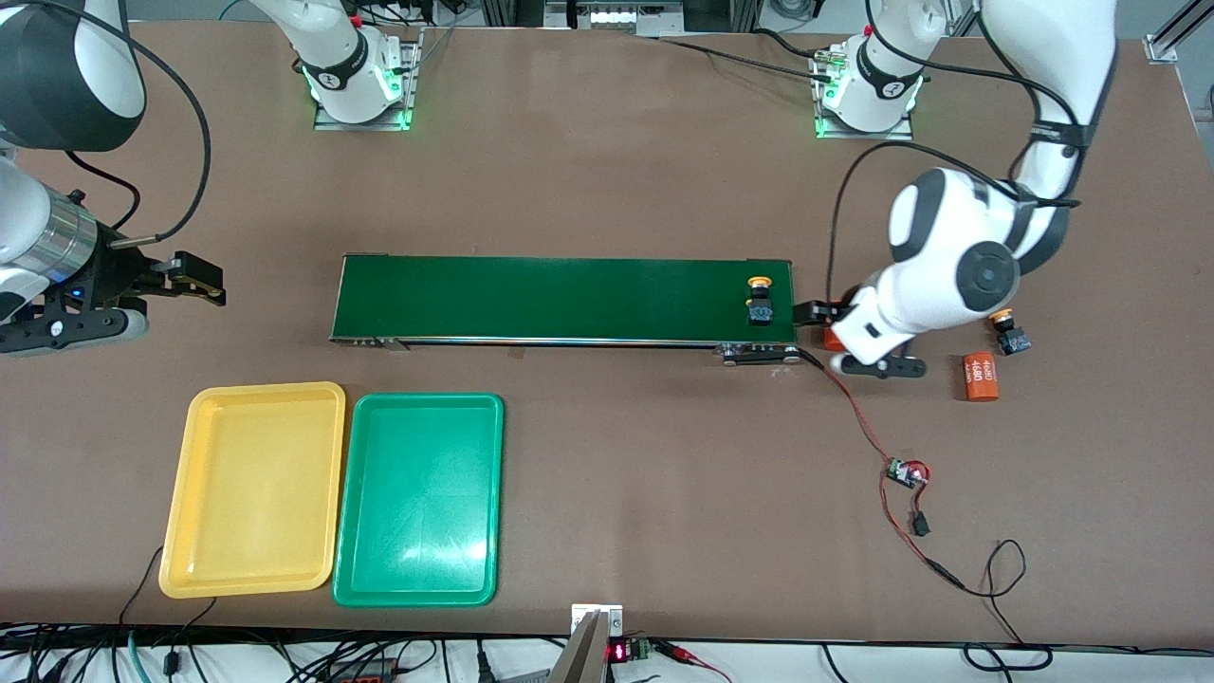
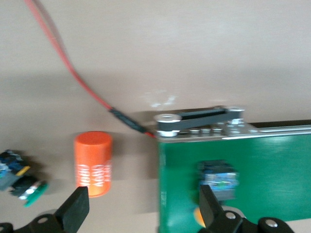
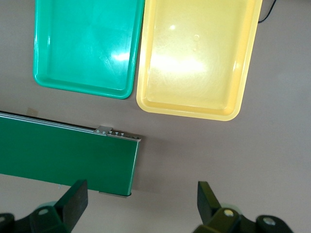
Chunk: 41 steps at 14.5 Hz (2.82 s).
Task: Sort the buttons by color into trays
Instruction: 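Grasp the orange cylinder with the left gripper while the right gripper nears the belt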
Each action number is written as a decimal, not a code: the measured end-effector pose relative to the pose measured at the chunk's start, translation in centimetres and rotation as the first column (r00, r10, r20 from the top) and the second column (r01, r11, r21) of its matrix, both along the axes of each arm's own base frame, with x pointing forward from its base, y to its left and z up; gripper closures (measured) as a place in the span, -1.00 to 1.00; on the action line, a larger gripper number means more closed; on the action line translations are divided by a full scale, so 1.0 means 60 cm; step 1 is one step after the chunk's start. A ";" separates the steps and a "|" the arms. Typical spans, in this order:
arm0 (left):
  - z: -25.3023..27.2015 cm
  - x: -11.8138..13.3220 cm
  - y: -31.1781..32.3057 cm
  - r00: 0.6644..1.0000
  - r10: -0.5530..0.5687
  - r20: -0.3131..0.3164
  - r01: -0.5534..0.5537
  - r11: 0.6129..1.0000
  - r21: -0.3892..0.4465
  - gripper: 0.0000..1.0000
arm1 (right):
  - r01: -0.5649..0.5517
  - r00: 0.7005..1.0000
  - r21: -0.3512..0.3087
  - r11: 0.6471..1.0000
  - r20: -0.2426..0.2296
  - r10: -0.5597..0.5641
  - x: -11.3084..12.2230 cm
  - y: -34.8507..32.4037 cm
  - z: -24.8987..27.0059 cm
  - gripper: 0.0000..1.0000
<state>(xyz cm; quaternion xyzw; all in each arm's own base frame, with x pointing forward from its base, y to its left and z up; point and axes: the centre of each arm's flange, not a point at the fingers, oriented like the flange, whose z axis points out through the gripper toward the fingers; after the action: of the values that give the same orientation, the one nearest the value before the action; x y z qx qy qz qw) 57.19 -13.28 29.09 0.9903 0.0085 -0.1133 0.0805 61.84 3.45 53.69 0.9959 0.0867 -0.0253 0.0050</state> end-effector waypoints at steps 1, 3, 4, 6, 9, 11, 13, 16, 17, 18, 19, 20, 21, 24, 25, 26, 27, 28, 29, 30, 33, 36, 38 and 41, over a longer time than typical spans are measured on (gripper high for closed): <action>-0.016 -0.005 0.012 1.000 -0.003 -0.017 0.003 1.000 0.006 -1.00 | -0.003 1.000 0.002 1.000 -0.005 0.003 -0.001 0.003 -0.003 -1.00; -0.047 -0.015 0.024 0.999 -0.040 -0.031 0.042 0.998 0.053 -1.00 | 0.020 0.999 0.049 0.999 -0.029 -0.019 -0.005 0.015 -0.017 -1.00; -0.060 -0.018 0.027 0.998 -0.056 -0.031 0.058 0.996 0.070 -1.00 | 0.038 0.998 0.080 0.996 -0.044 -0.035 -0.009 0.021 -0.027 -1.00; -0.080 -0.019 0.030 0.997 -0.073 -0.016 0.075 0.994 0.082 -1.00 | 0.048 0.997 0.097 0.994 -0.060 -0.042 -0.018 0.024 -0.041 -1.00; -0.121 -0.015 0.043 0.994 -0.110 0.013 0.109 0.992 0.068 -1.00 | 0.050 0.998 0.099 0.994 -0.053 -0.044 -0.045 0.026 -0.053 -1.00; -0.142 -0.014 0.060 0.992 -0.128 0.015 0.126 0.990 0.059 -1.00 | 0.048 0.998 0.099 0.994 -0.037 -0.044 -0.074 0.032 -0.067 -1.00; -0.153 -0.013 0.078 0.991 -0.133 0.015 0.132 0.990 0.053 -1.00 | 0.072 0.997 0.094 0.993 -0.020 -0.070 -0.116 0.054 -0.089 -1.00; -0.167 -0.021 0.093 0.992 -0.124 0.023 0.122 0.991 0.054 -1.00 | 0.129 0.992 0.082 0.988 -0.014 -0.128 -0.181 0.127 -0.117 -1.00; -0.174 -0.028 0.092 0.992 -0.124 0.028 0.123 0.991 0.054 -0.96 | 0.137 0.991 0.076 0.988 -0.014 -0.137 -0.196 0.150 -0.122 -1.00; -0.184 -0.037 0.090 0.992 -0.126 0.027 0.124 0.991 0.054 -0.91 | 0.146 0.989 0.068 0.987 -0.011 -0.145 -0.206 0.166 -0.124 -1.00; -0.192 -0.046 0.089 0.991 -0.128 0.022 0.127 0.990 0.054 -0.76 | 0.153 0.988 0.058 0.987 -0.009 -0.153 -0.213 0.179 -0.125 -1.00; -0.198 -0.053 0.088 0.991 -0.129 0.017 0.128 0.990 0.054 -0.76 | 0.160 0.987 0.049 0.986 -0.006 -0.160 -0.217 0.191 -0.127 -1.00; -0.201 -0.057 0.087 0.992 -0.126 0.012 0.125 0.991 0.054 -0.63 | 0.170 0.985 0.043 0.985 0.001 -0.170 -0.221 0.203 -0.132 -1.00; -0.188 -0.055 0.076 0.995 -0.104 0.016 0.102 0.993 0.057 -0.01 | 0.195 0.980 0.050 0.979 0.030 -0.197 -0.241 0.255 -0.154 -1.00; -0.173 -0.054 0.063 0.994 -0.108 0.022 0.107 0.993 0.054 0.00 | 0.199 0.979 0.054 0.979 0.040 -0.201 -0.249 0.276 -0.160 -1.00; -0.155 -0.053 0.049 0.992 -0.121 0.033 0.119 0.992 0.050 0.00 | 0.199 0.978 0.055 0.979 0.049 -0.201 -0.255 0.295 -0.166 -1.00; -0.134 -0.052 0.033 0.989 -0.137 0.045 0.135 0.990 0.046 0.00 | 0.193 0.979 0.050 0.980 0.059 -0.196 -0.261 0.311 -0.171 -1.00; -0.114 -0.054 0.016 0.985 -0.162 0.055 0.160 0.986 0.041 0.00 | 0.190 0.979 0.045 0.981 0.065 -0.193 -0.265 0.324 -0.177 -1.00; -0.094 -0.056 0.000 0.979 -0.195 0.066 0.193 0.980 0.036 0.00 | 0.185 0.980 0.043 0.982 0.069 -0.188 -0.268 0.335 -0.183 -1.00; -0.076 -0.058 -0.013 0.967 -0.245 0.075 0.244 0.969 0.030 0.00 | 0.179 0.981 0.041 0.983 0.068 -0.182 -0.271 0.347 -0.190 -1.00; -0.042 -0.073 -0.057 0.883 -0.464 0.076 0.466 0.885 -0.012 0.00 | 0.151 0.987 0.024 0.988 0.052 -0.152 -0.281 0.376 -0.215 -1.00; -0.028 -0.103 -0.116 0.805 -0.590 0.062 0.593 0.804 -0.046 0.00 | 0.135 0.990 0.009 0.991 0.050 -0.135 -0.285 0.387 -0.227 -1.00; -0.025 -0.120 -0.157 0.722 -0.689 0.064 0.691 0.722 -0.018 0.00 | 0.136 0.989 0.009 0.991 0.051 -0.136 -0.285 0.387 -0.227 -1.00; -0.025 -0.137 -0.194 0.534 -0.845 0.037 0.841 0.535 0.082 0.00 | 0.138 0.989 0.009 0.990 0.051 -0.138 -0.284 0.386 -0.227 -1.00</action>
<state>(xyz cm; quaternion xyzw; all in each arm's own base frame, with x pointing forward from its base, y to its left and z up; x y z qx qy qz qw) 48.95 -24.90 27.59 0.8771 -0.4692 -0.1019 -0.0106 44.79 26.63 40.09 0.9998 0.0176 0.0005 0.0027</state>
